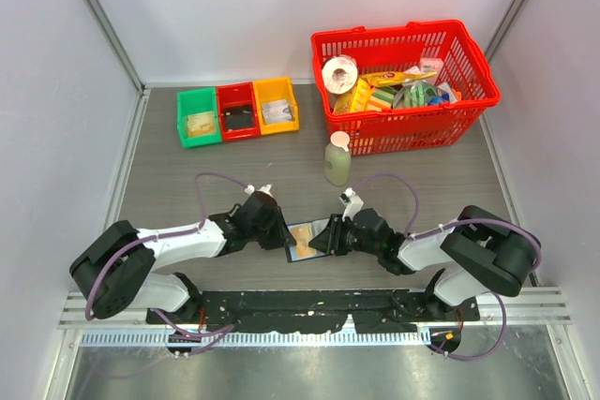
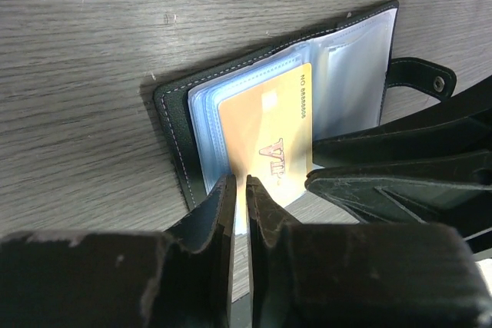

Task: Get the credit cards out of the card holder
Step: Remove the credit card from the card holder.

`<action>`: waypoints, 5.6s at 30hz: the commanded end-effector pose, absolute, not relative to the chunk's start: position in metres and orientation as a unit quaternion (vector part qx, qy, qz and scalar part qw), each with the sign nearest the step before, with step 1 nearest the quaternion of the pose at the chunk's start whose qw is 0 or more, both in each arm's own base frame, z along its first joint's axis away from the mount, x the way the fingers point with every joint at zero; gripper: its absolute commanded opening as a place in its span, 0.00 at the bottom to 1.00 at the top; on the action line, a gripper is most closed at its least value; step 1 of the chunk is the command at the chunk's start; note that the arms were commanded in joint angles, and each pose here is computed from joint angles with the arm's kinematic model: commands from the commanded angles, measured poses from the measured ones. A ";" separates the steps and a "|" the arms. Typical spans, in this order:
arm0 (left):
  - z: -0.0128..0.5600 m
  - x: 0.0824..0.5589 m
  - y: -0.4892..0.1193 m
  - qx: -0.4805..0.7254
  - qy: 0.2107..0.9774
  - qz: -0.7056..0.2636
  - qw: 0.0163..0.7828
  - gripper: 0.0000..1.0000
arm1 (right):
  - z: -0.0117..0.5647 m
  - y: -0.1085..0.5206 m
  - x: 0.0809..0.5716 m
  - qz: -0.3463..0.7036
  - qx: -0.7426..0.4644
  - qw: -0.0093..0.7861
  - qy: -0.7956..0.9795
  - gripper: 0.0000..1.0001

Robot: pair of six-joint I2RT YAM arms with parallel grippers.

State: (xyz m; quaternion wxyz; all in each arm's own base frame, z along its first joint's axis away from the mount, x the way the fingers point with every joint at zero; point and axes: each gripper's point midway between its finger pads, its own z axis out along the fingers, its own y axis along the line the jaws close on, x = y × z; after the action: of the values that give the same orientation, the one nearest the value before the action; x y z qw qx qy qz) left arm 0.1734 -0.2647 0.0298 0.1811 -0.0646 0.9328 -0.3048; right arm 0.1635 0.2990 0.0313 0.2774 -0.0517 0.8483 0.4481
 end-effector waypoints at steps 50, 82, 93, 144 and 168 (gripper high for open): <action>-0.004 0.158 -0.244 -0.075 0.954 -0.239 0.166 0.00 | 0.039 0.274 0.180 0.482 -0.073 0.240 0.840 0.01; 0.005 0.177 -0.266 -0.073 0.939 -0.275 0.193 0.00 | 0.033 0.276 0.177 0.506 -0.077 0.210 0.833 0.01; -0.011 0.171 -0.251 -0.085 0.946 -0.248 0.189 0.00 | 0.033 0.270 0.178 0.510 -0.072 0.204 0.833 0.09; -0.002 0.172 -0.251 -0.084 0.944 -0.253 0.194 0.00 | 0.032 0.238 0.185 0.470 -0.068 0.197 0.858 0.01; 0.195 0.189 -0.289 0.325 0.818 -0.351 0.320 0.94 | 0.216 0.227 0.166 0.465 -0.279 0.343 0.767 0.01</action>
State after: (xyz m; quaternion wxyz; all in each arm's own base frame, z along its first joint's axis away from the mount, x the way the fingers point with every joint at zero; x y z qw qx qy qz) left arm 0.2083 -0.2907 0.1784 0.3371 0.1714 0.8562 -0.3520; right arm 0.1837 0.2213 0.1797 0.3246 -0.2083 0.8124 0.4373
